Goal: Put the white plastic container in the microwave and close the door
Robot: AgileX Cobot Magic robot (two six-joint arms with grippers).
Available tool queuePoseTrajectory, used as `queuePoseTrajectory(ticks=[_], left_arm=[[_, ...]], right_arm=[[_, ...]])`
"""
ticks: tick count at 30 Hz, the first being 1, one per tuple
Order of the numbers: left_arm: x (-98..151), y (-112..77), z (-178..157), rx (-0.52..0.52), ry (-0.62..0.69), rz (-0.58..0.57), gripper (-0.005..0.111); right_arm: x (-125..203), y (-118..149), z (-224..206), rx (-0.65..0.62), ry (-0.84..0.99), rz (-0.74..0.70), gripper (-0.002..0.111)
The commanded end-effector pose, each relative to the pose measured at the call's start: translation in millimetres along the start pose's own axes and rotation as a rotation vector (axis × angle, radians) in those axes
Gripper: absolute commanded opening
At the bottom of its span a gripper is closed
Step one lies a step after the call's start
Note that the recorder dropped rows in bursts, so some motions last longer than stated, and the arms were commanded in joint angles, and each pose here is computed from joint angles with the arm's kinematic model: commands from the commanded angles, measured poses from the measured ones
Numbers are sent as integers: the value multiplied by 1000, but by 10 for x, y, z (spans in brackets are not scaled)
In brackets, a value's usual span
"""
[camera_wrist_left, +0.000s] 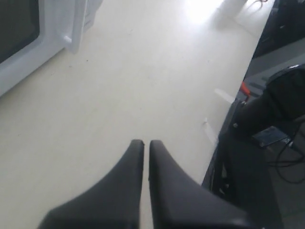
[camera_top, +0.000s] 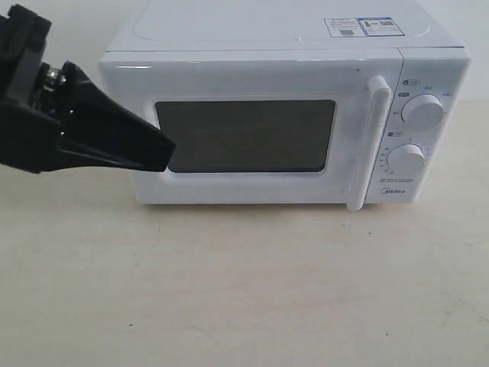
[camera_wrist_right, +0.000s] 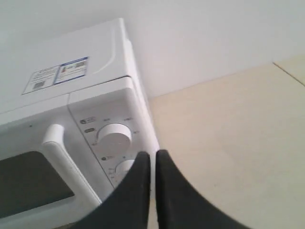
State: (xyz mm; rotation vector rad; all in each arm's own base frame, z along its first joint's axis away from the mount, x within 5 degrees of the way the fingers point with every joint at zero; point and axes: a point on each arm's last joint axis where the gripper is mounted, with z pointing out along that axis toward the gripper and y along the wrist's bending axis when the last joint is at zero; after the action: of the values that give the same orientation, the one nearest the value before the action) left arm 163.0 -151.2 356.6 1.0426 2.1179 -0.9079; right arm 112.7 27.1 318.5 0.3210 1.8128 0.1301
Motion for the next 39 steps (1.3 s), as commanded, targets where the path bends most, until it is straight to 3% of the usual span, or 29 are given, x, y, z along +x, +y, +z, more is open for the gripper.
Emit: queuePoseTrajectory(ticks=[1, 4, 8, 14, 30, 31, 32, 33, 36, 39], left_arm=[[55, -129, -129, 6, -180, -21, 4], [79, -200, -257, -13, -333, -25, 4], [156, -235, -370, -68, -419, -8, 4], [240, -369, -460, -14, -404, 29, 4], [259, -391, -489, -21, -401, 57, 4], [287, -370, -598, -144, -417, 188, 4], [309, -378, -682, -199, -444, 213, 4], [360, -392, -901, -340, -522, 225, 4], [622, -532, -1308, -581, -596, 230, 4], [1041, -610, -1493, -825, -554, 106, 4]], right_arm=[[37, -172, -104, 18, 76, 120, 0], [83, -186, -126, 13, 133, 164, 0], [134, -182, -134, 15, 190, 190, 0], [132, -182, -133, 15, 188, 192, 0], [132, -182, -133, 15, 188, 192, 0], [132, -182, -133, 15, 188, 192, 0], [132, -182, -133, 15, 188, 192, 0], [132, -182, -133, 15, 188, 192, 0], [132, -182, -133, 15, 188, 192, 0], [132, -182, -133, 15, 188, 192, 0]])
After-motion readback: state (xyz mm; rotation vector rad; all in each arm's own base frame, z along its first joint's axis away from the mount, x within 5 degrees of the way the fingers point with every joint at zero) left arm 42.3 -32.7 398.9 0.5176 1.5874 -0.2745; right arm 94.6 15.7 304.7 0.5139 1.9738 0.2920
